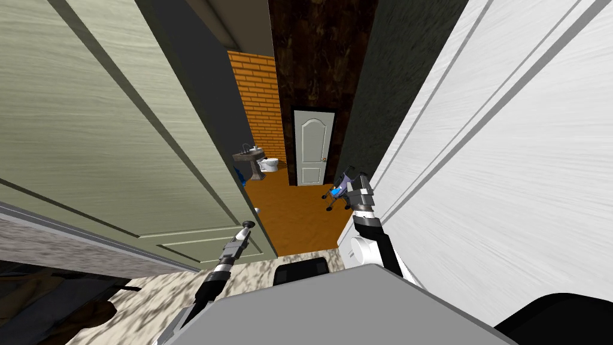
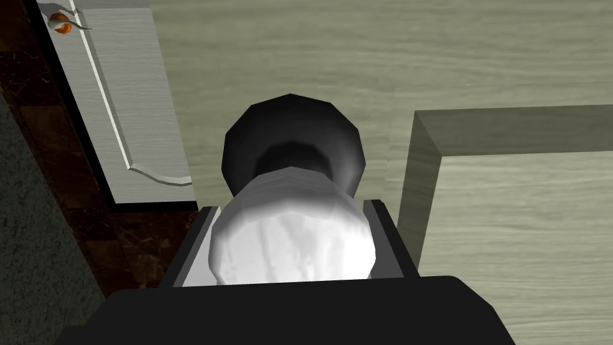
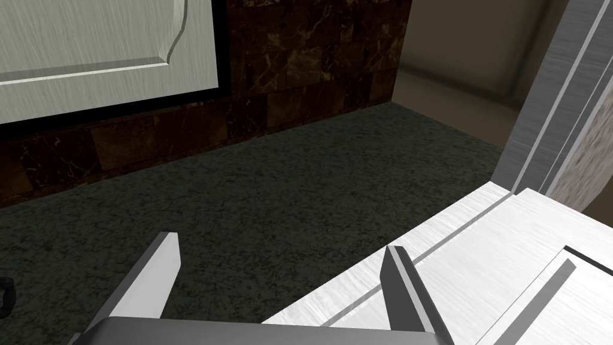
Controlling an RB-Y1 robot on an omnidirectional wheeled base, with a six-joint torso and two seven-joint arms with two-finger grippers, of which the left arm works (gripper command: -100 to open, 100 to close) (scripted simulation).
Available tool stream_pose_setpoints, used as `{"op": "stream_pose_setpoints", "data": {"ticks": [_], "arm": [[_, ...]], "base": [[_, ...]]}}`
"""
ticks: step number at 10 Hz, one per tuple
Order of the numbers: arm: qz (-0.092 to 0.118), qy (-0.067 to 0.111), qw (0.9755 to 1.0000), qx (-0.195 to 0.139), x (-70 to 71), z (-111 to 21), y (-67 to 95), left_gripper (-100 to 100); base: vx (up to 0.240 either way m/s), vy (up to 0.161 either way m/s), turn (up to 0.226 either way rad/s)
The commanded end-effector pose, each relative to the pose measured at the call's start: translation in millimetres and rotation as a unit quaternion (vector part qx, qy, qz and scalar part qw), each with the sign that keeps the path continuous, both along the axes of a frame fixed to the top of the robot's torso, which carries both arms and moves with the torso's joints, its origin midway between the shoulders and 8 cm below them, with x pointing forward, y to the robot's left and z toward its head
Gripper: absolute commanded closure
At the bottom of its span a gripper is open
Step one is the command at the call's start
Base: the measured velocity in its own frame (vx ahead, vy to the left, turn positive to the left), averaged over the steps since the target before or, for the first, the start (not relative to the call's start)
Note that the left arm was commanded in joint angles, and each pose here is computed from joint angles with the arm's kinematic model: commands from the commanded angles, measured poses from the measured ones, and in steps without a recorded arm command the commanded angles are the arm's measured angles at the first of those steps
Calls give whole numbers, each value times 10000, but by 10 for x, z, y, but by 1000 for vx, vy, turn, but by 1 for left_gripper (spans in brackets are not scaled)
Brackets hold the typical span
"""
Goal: Pull the door open
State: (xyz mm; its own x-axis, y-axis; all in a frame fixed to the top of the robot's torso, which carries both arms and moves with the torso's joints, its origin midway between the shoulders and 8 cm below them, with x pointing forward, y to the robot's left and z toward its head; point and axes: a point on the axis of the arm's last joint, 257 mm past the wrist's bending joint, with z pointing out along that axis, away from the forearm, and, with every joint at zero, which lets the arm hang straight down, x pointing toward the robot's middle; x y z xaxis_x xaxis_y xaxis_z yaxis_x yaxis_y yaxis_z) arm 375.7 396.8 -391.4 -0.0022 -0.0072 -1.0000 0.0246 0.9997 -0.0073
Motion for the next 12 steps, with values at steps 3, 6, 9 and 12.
{"op": "stream_pose_setpoints", "data": {"ticks": [3,6,9,12], "arm": [[-5,3,10000,-5,0,-4,-9,100],[15,1,9999,-164,10,1,0,100],[46,-15,9984,-563,31,11,1,100],[78,-34,9951,-982,52,22,2,100]], "base": [[0,0,0],[-4,3,-9],[-32,17,-45],[-38,17,-40]]}}
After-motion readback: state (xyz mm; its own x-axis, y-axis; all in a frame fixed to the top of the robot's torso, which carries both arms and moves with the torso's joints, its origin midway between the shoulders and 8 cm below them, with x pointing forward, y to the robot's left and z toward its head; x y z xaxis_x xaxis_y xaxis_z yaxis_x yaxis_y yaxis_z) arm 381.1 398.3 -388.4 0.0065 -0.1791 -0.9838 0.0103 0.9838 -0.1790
